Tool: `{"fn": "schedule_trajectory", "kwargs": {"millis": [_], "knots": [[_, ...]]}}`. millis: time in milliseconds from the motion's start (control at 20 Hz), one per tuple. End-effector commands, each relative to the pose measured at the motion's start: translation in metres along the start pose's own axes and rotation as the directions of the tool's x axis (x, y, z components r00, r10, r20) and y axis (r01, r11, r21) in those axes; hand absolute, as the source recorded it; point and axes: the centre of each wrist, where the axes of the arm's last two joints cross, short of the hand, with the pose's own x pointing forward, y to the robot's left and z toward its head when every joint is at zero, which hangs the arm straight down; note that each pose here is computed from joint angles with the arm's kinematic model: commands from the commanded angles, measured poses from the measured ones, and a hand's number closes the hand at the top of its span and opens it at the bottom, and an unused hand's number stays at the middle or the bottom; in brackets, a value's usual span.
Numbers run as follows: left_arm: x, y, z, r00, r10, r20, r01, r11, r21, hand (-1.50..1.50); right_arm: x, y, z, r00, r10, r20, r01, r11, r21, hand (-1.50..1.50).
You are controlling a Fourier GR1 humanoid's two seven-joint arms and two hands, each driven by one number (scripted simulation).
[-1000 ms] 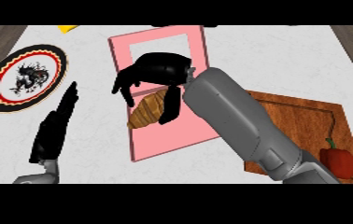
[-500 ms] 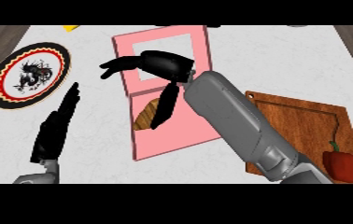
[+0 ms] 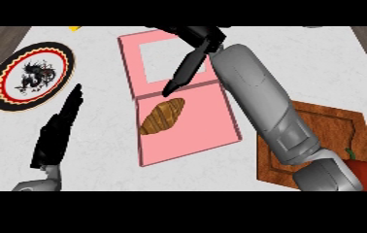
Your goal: Pick the croissant from the cutting board and place it in the cardboard box
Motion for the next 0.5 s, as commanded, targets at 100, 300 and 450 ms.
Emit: {"fn": "schedule_trajectory", "kwargs": {"millis": [100,300,450], "knots": [[0.015,-0.015,-0.004,1.000,0.000,0.012,0.000,1.000,-0.003,0.00,0.024,-0.076,0.032,0.999,-0.046,-0.016,0.041,0.974,-0.221,-1.50],[0.016,-0.008,0.003,0.999,0.002,0.048,0.000,0.999,-0.038,0.00,0.041,-0.119,0.065,0.997,-0.079,-0.014,0.072,0.961,-0.266,-1.50],[0.025,-0.015,-0.008,0.998,0.002,0.057,0.000,0.999,-0.033,0.00,0.039,-0.136,0.091,0.998,-0.055,-0.008,0.050,0.959,-0.279,-1.50]]}}
